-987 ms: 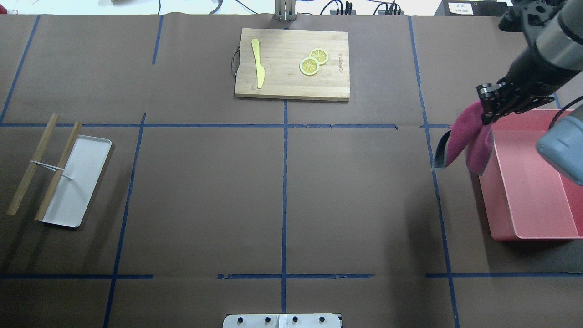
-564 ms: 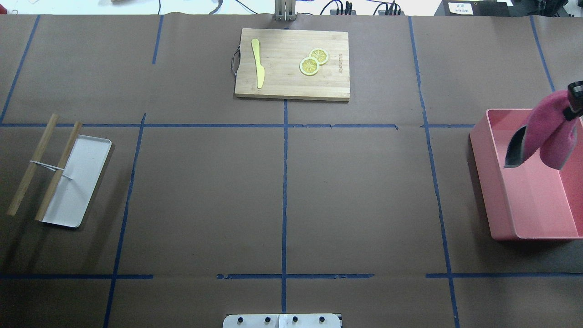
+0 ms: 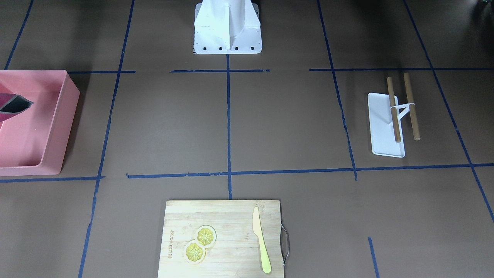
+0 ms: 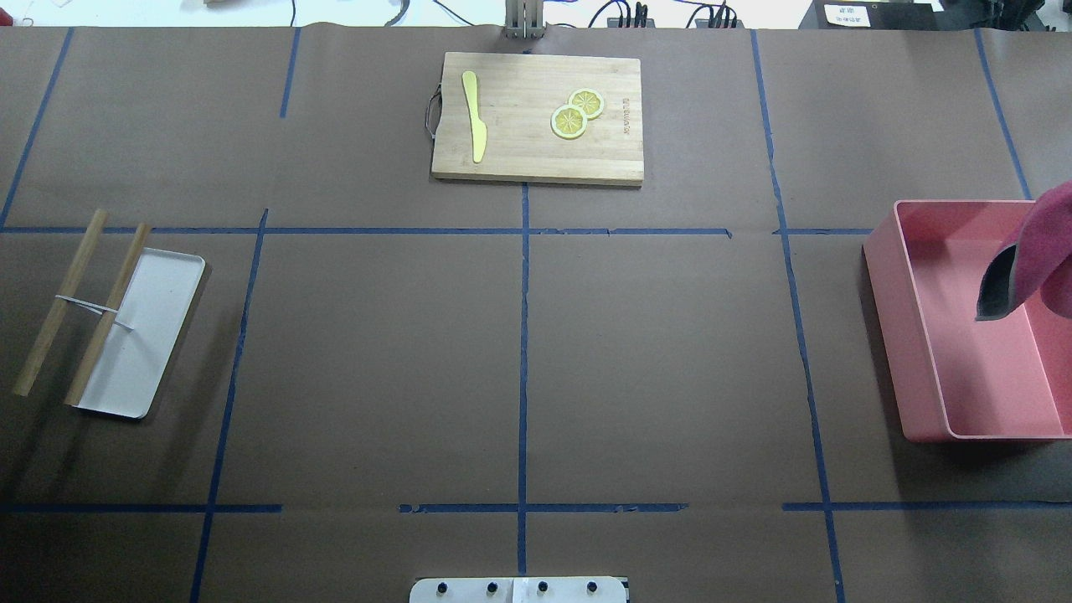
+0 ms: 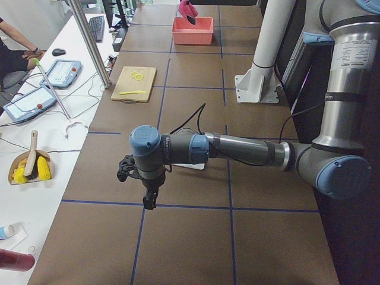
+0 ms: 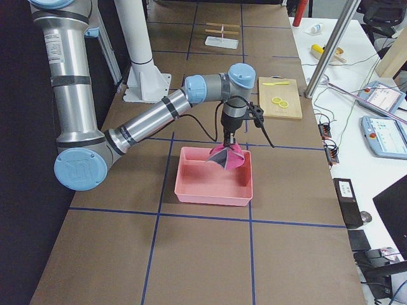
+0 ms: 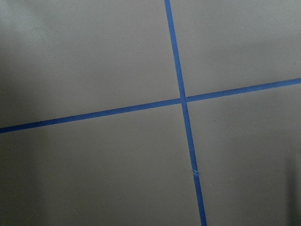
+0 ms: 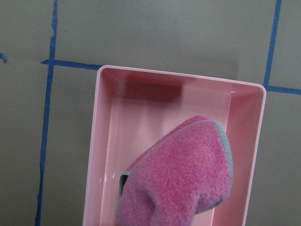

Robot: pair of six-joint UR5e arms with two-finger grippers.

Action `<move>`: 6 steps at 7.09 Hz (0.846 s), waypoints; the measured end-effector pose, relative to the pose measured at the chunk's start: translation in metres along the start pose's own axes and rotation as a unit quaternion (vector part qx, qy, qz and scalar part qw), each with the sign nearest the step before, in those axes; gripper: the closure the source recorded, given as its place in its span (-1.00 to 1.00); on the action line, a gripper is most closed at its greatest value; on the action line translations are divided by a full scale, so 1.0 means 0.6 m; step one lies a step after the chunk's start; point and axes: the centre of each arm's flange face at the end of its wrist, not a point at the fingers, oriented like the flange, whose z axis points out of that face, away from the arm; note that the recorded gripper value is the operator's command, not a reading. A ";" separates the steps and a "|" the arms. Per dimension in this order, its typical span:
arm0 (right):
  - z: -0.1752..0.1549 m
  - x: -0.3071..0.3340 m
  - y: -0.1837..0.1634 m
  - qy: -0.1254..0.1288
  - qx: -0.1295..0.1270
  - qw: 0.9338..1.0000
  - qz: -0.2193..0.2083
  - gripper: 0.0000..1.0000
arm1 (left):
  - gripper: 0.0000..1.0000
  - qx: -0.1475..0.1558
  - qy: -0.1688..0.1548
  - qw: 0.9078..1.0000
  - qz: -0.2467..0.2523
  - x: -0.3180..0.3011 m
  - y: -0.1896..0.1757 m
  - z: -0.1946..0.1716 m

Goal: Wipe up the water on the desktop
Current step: 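Release the cloth into the pink bin and raise the right gripper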

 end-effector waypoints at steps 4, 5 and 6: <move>-0.005 0.005 -0.002 -0.017 0.001 1.000 0.010 -1.00 | -1.00 -0.005 0.002 1.000 -0.009 -0.004 0.000 0.007; -0.011 0.025 -0.004 -0.023 0.004 0.999 0.022 -1.00 | -1.00 -0.007 0.003 1.000 -0.012 -0.005 -0.001 0.008; -0.015 0.066 -0.006 -0.029 0.011 0.999 0.030 -1.00 | -1.00 -0.010 0.004 1.000 -0.015 -0.006 -0.001 0.010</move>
